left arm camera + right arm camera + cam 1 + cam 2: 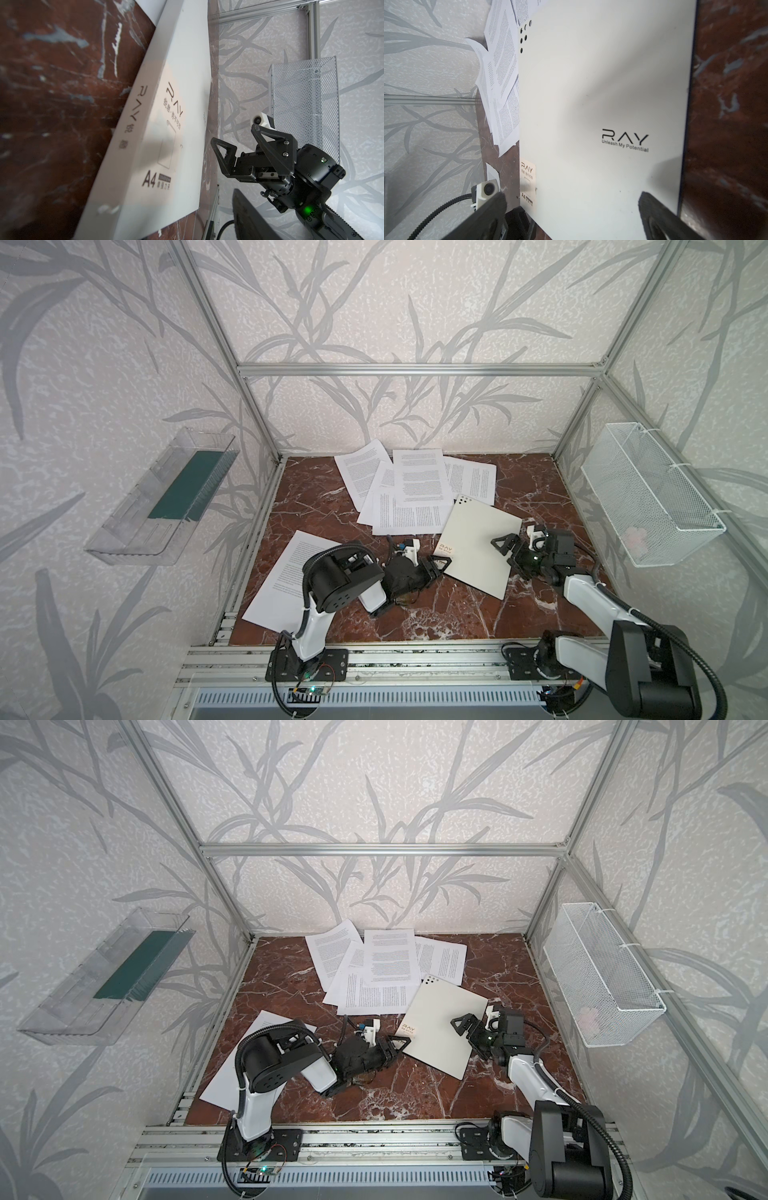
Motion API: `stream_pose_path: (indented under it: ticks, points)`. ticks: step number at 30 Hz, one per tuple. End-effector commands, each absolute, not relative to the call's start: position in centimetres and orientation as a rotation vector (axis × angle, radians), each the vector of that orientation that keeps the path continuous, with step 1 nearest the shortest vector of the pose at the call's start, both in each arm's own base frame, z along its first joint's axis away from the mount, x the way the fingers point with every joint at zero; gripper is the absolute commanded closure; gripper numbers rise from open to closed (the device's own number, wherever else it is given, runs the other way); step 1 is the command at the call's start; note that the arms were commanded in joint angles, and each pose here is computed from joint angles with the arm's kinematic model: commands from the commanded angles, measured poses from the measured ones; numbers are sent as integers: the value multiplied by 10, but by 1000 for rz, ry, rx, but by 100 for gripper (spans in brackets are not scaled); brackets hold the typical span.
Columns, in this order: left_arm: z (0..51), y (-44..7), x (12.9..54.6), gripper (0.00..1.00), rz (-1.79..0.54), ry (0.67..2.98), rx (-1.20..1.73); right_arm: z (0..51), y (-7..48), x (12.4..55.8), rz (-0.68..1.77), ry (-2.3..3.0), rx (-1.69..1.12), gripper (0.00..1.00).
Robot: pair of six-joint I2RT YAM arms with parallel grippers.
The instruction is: Put the files into the folder
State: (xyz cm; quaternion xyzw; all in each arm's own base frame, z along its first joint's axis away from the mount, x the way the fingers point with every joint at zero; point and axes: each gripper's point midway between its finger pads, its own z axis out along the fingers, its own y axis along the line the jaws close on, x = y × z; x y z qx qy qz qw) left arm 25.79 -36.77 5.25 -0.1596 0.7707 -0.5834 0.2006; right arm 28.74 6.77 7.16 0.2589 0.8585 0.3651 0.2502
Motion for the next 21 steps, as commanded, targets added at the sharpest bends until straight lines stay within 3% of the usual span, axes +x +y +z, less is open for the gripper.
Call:
stream_pose_path:
  ticks: [1, 8, 9, 21]
  points:
    - [75, -375, 269, 51, -1700, 2042, -463, 76, 72, 285, 1013, 2325, 654, 1]
    - [82, -376, 279, 97, -1740, 2001, -582, 78, 58, 278, 871, 2349, 662, 1]
    - [82, -376, 280, 100, -1745, 1999, -600, 79, 54, 276, 835, 2347, 667, 1]
    - [104, -383, 281, 100, -1837, 1964, -603, 78, 42, 270, 734, 2334, 699, 1]
